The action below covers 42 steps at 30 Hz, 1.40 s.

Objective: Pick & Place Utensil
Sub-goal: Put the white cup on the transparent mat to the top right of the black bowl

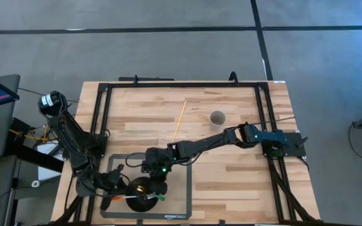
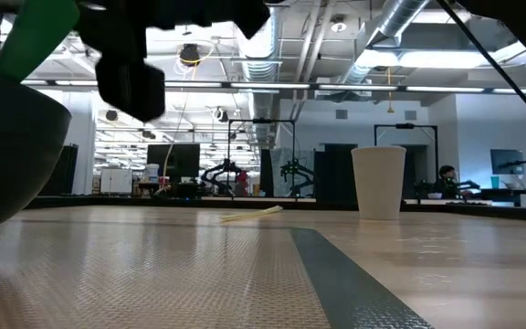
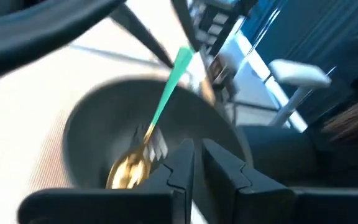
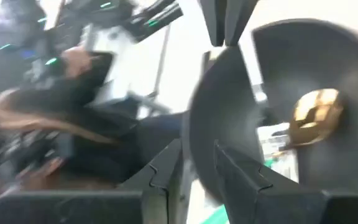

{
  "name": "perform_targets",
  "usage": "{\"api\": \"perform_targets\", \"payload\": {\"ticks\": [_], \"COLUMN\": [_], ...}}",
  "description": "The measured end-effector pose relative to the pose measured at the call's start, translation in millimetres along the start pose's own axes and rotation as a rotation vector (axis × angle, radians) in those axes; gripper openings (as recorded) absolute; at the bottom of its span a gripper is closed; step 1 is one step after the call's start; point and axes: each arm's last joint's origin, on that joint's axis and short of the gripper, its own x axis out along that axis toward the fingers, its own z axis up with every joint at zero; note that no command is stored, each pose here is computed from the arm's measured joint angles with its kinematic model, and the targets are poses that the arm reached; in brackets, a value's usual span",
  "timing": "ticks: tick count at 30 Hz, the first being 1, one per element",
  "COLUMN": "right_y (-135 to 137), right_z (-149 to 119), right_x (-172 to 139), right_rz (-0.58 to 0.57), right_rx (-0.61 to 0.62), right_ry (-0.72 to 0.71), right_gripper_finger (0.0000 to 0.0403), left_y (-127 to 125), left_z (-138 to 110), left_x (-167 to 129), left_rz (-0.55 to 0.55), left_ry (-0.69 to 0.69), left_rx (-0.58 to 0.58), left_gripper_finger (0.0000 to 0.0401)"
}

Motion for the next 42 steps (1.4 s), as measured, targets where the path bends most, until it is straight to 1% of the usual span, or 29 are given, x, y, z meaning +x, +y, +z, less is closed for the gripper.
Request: {"api": "perform_targets", "payload": {"ticks": [2, 4, 6, 8, 10, 12, 13, 14, 18, 19, 20, 22, 26, 28, 29, 31, 33, 35, 37, 39, 42], "right_y": [4.8, 12.5, 20.2, 26.8, 31.3, 38.9, 42.9, 48.5, 76.7, 86.3, 96.0, 114.6, 144.4, 156.2, 160.0, 164.1, 160.0, 147.8, 130.6, 108.8, 71.8], "right_z": [7.6, 17.4, 27.1, 33.6, 38.8, 38.6, 38.1, 36.1, 20.7, 15.8, 10.7, -0.8, -24.1, -33.0, -35.9, -46.5, -57.4, -72.8, -90.5, -109.7, -135.9], "right_x": [-6.7, -14.8, -23.7, -33.7, -49.2, -70.5, -82.4, -95.7, -149.2, -161.6, -174.3, -199.6, -247.7, -268.7, -276.6, -289.6, -295.0, -294.3, -292.6, -290.1, -281.8], "right_rz": [0.084, 0.166, 0.219, 0.231, 0.202, 0.103, 0.021, -0.083, -0.605, -0.714, -0.824, -1.005, -1.298, -1.388, -1.407, -1.407, -1.401, -1.436, -1.501, -1.574, -1.613], "right_rx": [-0.011, -0.06, -0.108, -0.144, -0.18, -0.21, -0.224, -0.236, -0.289, -0.294, -0.291, -0.261, -0.191, -0.147, -0.138, -0.134, -0.109, -0.056, -0.006, 0.047, 0.146], "right_ry": [0.031, 0.044, 0.044, 0.049, 0.053, 0.064, 0.062, 0.065, 0.089, 0.089, 0.081, 0.059, -0.014, -0.094, -0.145, -0.162, -0.145, -0.12, -0.117, -0.129, -0.15], "right_gripper_finger": [0.0087, 0.0087, 0.0087, 0.0087, 0.0087, 0.0087, 0.0087, 0.0087, 0.0087, 0.0087, 0.0087, 0.0087, 0.0087, 0.0087, 0.0087, 0.0087, 0.0087, 0.0087, 0.0087, 0.0087, 0.0087], "left_y": [-2.5, -3.6, -3.8, -3.3, -2.8, -1.9, -1.3, -0.6, 3.6, 5.1, 6.9, 11.1, 21.3, 26.4, 28.7, 32.7, 35.3, 36.0, 35.9, 35.8, 36.1], "left_z": [7.3, 14.7, 21.5, 27.1, 31.8, 36.5, 38.8, 40.8, 48.9, 50.6, 52.4, 56.1, 63.1, 66.4, 67.9, 70.4, 72.0, 72.4, 72.4, 72.3, 72.5], "left_x": [-2.1, -5.7, -9.7, -13.5, -16.9, -20.2, -21.4, -22.6, -23.9, -23.4, -22.5, -19.5, -12.5, -9.5, -8.2, -6.0, -4.7, -4.3, -4.1, -4.2, -4.0], "left_rz": [-0.011, -0.009, -0.001, 0.009, 0.021, 0.041, 0.052, 0.06, 0.079, 0.086, 0.097, 0.127, 0.2, 0.232, 0.246, 0.271, 0.285, 0.285, 0.278, 0.275, 0.278], "left_ry": [-0.058, -0.112, -0.158, -0.19, -0.217, -0.249, -0.264, -0.275, -0.307, -0.313, -0.319, -0.331, -0.349, -0.359, -0.363, -0.371, -0.376, -0.38, -0.378, -0.377, -0.377], "left_rx": [0.014, 0.014, 0.006, 0.027, 0.056, 0.071, 0.071, 0.071, 0.044, 0.036, 0.03, 0.029, 0.049, 0.04, 0.037, 0.029, 0.018, -0.001, -0.007, -0.007, -0.005], "left_gripper_finger": [0.0033, 0.0033, 0.0033, 0.0033, 0.0033, 0.0033, 0.0033, 0.0033, 0.0033, 0.0033, 0.0033, 0.0033, 0.0033, 0.0033, 0.0033, 0.0033, 0.0033, 0.0033, 0.0033, 0.0033, 0.0033]}}
